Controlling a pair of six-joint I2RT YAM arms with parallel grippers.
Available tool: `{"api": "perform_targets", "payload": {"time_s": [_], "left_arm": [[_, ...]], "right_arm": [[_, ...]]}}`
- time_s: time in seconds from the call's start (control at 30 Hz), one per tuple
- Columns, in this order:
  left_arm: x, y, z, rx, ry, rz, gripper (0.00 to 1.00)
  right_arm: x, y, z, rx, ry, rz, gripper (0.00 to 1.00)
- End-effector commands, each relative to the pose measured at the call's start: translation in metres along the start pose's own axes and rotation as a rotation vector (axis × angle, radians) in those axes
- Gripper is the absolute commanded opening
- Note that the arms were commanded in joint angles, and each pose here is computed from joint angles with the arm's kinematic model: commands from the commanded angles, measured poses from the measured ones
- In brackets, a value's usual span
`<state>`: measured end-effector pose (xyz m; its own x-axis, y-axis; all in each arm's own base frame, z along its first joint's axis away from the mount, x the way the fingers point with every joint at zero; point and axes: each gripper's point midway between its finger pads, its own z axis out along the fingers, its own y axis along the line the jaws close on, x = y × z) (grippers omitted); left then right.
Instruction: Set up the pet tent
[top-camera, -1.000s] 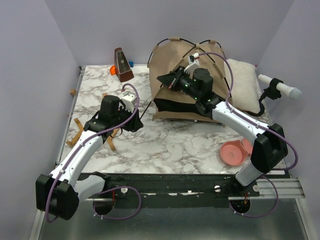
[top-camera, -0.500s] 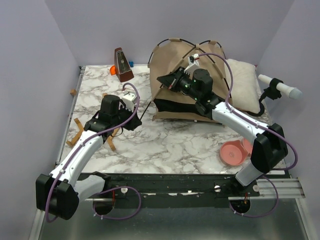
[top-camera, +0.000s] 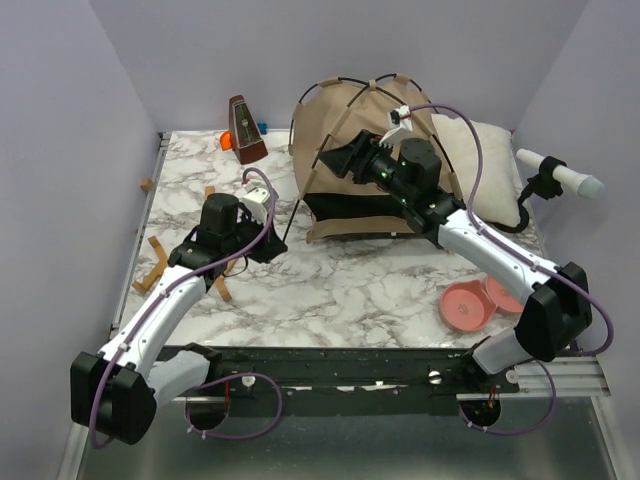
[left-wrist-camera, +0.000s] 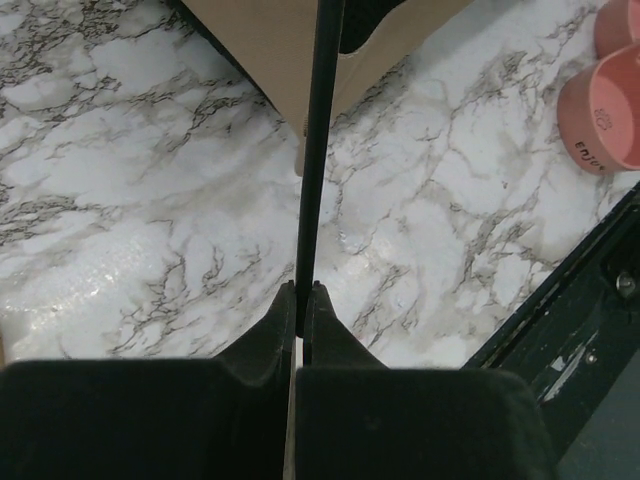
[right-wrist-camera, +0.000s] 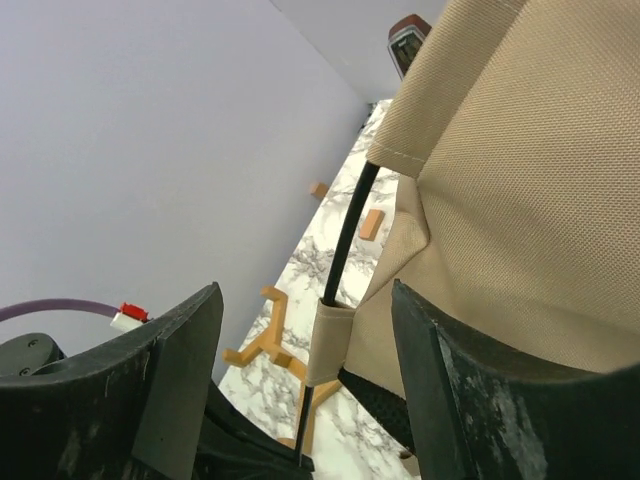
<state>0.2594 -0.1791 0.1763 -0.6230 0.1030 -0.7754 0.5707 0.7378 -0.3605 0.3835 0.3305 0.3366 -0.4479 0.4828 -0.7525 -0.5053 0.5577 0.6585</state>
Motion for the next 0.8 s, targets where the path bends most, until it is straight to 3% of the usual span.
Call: {"api": "perform_targets", "payload": {"time_s": [0.0, 0.23, 0.4, 0.77], "left_arm": [[-0.017, -0.020, -0.002, 0.093, -0.083, -0.049, 0.00], [-0.018, -0.023, -0.001, 0.093, -0.096, -0.044, 0.00], [-0.027, -0.025, -0.001, 0.098, -0.142, -0.047, 0.00], [-0.033, -0.035, 0.004, 0.149, -0.173, -0.061, 0.00]], "right_arm": [[-0.002, -0.003, -0.016, 0.031, 0.027, -0.087, 0.76], [0.004, -0.010, -0.048, 0.061, -0.011, -0.042, 0.78], [0.027, 0.015, -0.063, -0.091, 0.028, 0.035, 0.77], [0.107, 0.042, -0.043, -0.197, 0.147, 0.198, 0.60]]}}
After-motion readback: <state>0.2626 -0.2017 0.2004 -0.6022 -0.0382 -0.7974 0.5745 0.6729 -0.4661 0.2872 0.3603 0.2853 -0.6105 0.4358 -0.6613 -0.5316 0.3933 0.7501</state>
